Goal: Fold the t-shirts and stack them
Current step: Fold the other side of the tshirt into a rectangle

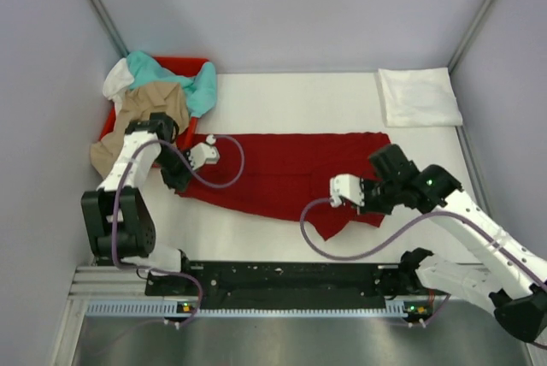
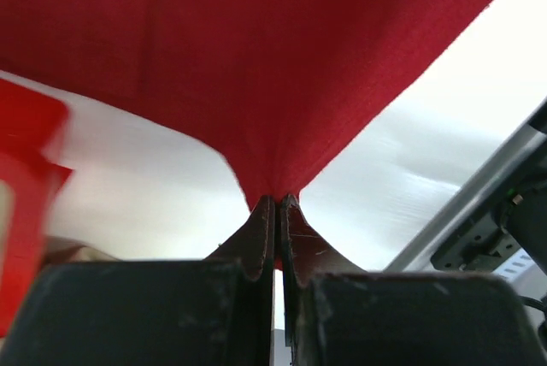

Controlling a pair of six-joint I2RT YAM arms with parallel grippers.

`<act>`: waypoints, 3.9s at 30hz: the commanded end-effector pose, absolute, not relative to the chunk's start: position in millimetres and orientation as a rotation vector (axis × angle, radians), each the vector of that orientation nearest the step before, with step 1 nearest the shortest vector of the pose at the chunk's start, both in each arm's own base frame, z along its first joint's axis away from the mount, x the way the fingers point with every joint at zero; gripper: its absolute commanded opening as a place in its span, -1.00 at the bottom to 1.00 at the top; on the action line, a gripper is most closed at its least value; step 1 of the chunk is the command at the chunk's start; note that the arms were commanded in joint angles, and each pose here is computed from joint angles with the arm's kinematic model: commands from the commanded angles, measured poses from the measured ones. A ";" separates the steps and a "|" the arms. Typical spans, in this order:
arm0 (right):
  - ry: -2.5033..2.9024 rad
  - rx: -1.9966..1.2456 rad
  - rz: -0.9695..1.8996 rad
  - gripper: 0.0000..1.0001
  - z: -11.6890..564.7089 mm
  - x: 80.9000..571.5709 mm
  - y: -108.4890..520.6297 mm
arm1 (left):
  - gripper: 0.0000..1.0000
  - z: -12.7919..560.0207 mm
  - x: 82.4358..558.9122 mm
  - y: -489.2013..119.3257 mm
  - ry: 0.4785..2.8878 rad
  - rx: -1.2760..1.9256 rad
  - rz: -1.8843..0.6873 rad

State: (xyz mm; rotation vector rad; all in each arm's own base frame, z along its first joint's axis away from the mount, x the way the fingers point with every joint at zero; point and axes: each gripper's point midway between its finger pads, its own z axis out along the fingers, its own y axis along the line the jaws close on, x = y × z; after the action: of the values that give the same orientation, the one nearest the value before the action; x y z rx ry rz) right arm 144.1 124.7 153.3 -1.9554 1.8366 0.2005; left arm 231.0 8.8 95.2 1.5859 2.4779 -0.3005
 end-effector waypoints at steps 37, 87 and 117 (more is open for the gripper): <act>1.838 -1.612 0.095 -1.00 120.6 401.2 102.0 | -0.81 45.1 384.0 26.6 2.687 1.118 0.023; 2.588 -0.615 0.495 -1.00 88.8 294.4 200.4 | -0.85 61.8 301.0 -71.5 2.370 1.456 -0.324; 2.556 -0.734 0.184 -1.00 59.5 437.3 227.8 | -0.55 57.9 380.5 -64.1 2.493 1.118 -0.207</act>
State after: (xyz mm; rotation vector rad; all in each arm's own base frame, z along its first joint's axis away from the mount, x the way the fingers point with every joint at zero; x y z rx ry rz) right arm 400.8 218.5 34.7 -0.7611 2.6557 0.2344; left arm 360.3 -52.7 31.4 1.1990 2.5566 -0.1492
